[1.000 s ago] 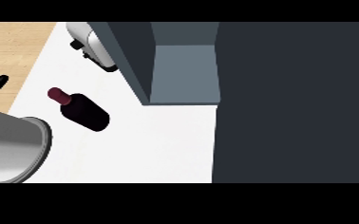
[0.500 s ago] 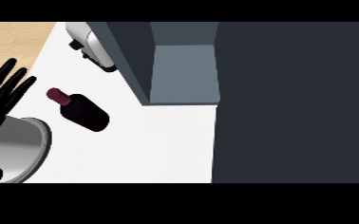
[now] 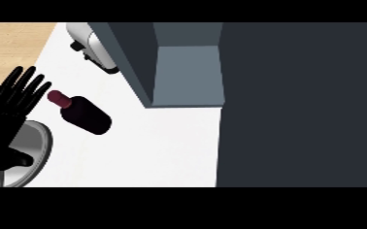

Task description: Pick up the wine, place it into the cabinet and close the cabinet

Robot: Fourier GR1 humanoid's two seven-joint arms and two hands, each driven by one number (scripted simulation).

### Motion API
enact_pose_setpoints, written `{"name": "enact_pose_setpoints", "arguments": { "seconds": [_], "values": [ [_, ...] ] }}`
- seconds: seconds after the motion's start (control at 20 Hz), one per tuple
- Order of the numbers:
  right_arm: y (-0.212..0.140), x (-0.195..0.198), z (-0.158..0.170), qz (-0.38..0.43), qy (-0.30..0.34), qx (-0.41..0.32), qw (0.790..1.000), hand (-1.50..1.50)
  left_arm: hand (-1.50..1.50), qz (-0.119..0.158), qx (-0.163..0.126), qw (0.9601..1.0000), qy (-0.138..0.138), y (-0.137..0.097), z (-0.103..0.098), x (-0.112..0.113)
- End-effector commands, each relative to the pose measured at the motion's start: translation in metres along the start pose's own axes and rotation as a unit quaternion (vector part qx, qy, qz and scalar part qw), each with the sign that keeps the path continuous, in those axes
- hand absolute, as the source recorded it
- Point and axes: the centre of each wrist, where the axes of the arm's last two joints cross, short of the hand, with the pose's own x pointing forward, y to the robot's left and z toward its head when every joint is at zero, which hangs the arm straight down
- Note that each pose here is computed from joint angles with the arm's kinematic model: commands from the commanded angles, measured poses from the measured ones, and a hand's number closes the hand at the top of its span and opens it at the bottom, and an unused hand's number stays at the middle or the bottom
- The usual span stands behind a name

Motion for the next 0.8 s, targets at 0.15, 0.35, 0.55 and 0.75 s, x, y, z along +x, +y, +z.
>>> {"name": "enact_pose_setpoints", "arguments": {
  "seconds": [0.15, 0.35, 0.55, 0.75],
  "values": [
    [0.006, 0.028, 0.025, -0.009, -0.044, 0.009, 0.999, -1.50, -1.50, -0.018, 0.020, 0.9996, 0.004, 0.015, -0.006, -0.028],
    [0.006, 0.036, 0.014, -0.017, -0.040, 0.021, 0.999, -1.50, -1.50, -0.015, 0.014, 0.9997, 0.009, 0.022, -0.013, -0.041],
    [0.006, 0.028, 0.018, -0.018, -0.042, 0.010, 0.999, -1.50, -1.50, -0.009, 0.010, 0.9998, 0.011, 0.025, -0.005, -0.055],
    [0.008, 0.042, 0.031, 0.001, -0.041, 0.014, 0.999, -1.50, -1.50, -0.011, 0.017, 0.9996, 0.021, 0.032, -0.015, -0.056]
  ]
}}
